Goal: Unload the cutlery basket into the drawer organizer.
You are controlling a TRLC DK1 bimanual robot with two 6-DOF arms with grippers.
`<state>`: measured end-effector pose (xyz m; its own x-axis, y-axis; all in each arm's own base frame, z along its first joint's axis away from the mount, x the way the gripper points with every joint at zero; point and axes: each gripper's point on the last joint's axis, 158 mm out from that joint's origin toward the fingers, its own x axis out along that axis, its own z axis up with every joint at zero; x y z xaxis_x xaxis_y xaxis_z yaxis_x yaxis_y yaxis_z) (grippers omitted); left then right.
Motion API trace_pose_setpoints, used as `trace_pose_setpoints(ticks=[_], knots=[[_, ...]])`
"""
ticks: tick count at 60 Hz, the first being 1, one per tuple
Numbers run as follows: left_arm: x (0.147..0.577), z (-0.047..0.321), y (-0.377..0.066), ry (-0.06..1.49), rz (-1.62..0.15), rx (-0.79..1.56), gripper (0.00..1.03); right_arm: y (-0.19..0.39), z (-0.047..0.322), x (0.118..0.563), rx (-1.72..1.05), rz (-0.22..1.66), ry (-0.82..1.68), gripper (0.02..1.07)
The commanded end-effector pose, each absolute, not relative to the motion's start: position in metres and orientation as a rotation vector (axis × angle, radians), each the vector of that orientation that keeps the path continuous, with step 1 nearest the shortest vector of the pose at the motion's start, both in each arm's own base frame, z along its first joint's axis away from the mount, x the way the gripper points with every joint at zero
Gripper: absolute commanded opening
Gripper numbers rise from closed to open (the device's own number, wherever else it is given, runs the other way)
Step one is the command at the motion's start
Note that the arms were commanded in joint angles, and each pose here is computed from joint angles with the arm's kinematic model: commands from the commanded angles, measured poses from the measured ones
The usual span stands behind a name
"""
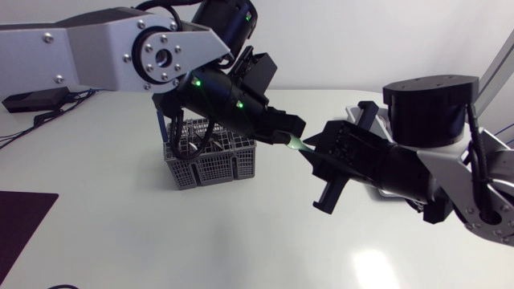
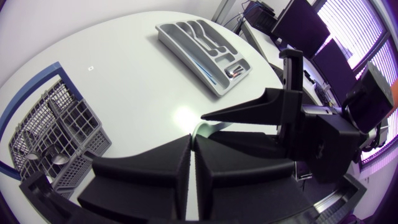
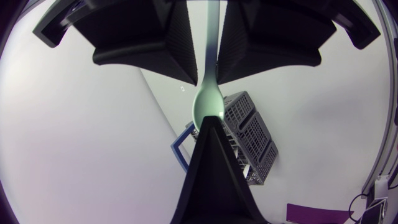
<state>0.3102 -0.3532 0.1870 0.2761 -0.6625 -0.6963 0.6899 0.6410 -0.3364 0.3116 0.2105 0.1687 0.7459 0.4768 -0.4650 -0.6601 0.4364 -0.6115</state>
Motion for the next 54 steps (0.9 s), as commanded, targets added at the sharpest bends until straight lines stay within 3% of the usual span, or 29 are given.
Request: trace_pose_setpoints(ticks=[1,13,21,27,33,40,54], knots=[[0.305,0.173,-0.348,0.968,-0.893,0.024,0.04,0.211,0.157,0.309,-0.894,0.722,0.242,0.11],[0.305,0.180,-0.349,0.949,-0.900,0.020,0.04,0.213,0.151,0.304,-0.921,0.740,0.241,0.08],[0.308,0.189,-0.352,0.920,-0.909,0.001,0.27,0.213,0.150,0.303,-0.919,0.742,0.246,0.07],[0.308,0.196,-0.354,0.912,-0.928,-0.028,0.52,0.213,0.148,0.302,-0.921,0.745,0.250,0.08],[0.314,0.208,-0.352,0.879,-0.922,-0.058,0.68,0.213,0.146,0.300,-0.921,0.752,0.254,0.08],[0.325,0.223,-0.346,0.832,-0.906,-0.096,0.77,0.212,0.142,0.297,-0.921,0.764,0.266,0.08],[0.334,0.232,-0.326,0.792,-0.883,-0.079,0.87,0.201,0.140,0.293,-0.892,0.796,0.296,0.08]])
